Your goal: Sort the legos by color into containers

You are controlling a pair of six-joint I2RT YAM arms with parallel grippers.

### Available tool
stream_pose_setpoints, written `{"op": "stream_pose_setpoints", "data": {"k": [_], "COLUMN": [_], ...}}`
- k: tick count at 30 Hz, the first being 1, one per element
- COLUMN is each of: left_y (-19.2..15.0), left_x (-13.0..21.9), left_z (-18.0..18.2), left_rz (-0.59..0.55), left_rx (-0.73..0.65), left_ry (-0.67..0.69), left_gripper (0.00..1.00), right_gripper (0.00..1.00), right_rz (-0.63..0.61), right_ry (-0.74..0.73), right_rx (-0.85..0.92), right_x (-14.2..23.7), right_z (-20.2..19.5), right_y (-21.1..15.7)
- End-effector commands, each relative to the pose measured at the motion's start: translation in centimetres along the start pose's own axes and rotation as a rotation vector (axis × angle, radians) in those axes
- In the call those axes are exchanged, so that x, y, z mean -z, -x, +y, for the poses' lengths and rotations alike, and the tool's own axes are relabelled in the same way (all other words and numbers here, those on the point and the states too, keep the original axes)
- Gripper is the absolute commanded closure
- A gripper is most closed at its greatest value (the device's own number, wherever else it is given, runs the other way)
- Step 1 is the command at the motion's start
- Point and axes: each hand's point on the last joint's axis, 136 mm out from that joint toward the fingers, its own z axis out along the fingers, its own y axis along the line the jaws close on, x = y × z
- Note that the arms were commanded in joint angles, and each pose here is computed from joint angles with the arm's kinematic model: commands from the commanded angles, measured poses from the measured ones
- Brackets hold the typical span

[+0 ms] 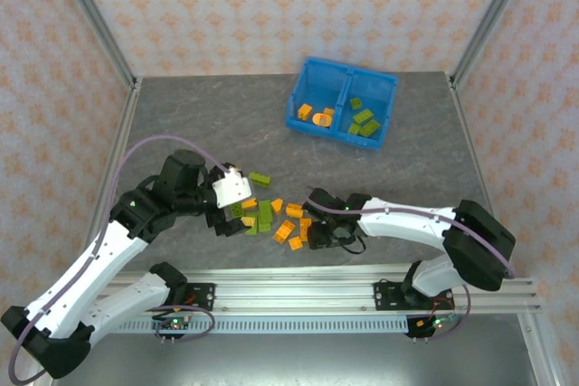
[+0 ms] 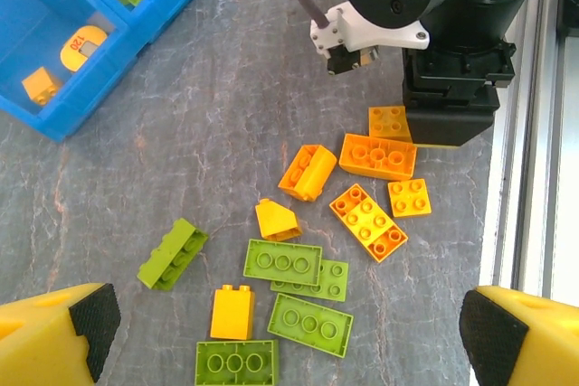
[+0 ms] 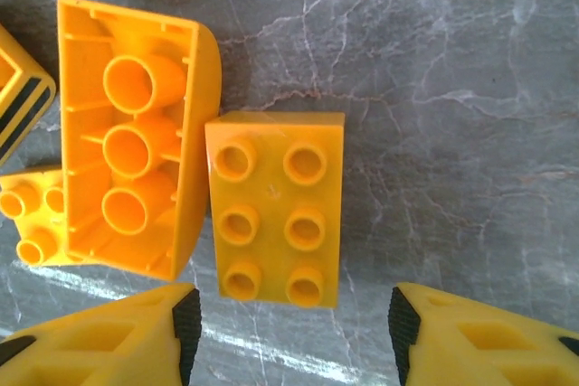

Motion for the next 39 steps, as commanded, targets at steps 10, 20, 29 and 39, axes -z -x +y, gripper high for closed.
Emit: {"op": "stream_pose_setpoints", "data": {"k": [10,20,29,39], "left_y": [0.0,1.2,3.1,5.0], "left_x": [-1.6,-3.2,-4.1,-1.1], "left_z": [1.1,-0.4,4.4,7.9], "left_rz": [-0.057,-0.163,-0.246,-0.416], "left_rx": [-0.033,-0.003,0.058,0.201], "left_ry": [0.068,-0.045,0.157,0.360], "left_gripper": [0.00,0.00,0.00,0.00], "right_gripper": [0.68,0.76,0.76,0.78], "right_rz": [-0.058,-0.434,-0.759,-0.727], "right_ry": [-0.089,-0.056,0.079,-0.120], "right_rx": [-0.023,-0.163,-0.240,-0.402], "right_x": [-1.5,8.1,17.2,14.4], "right_z": [-0.7,-1.3,1.6,-3.9], "right_y": [1.6,7.1,20.4,34.7]}}
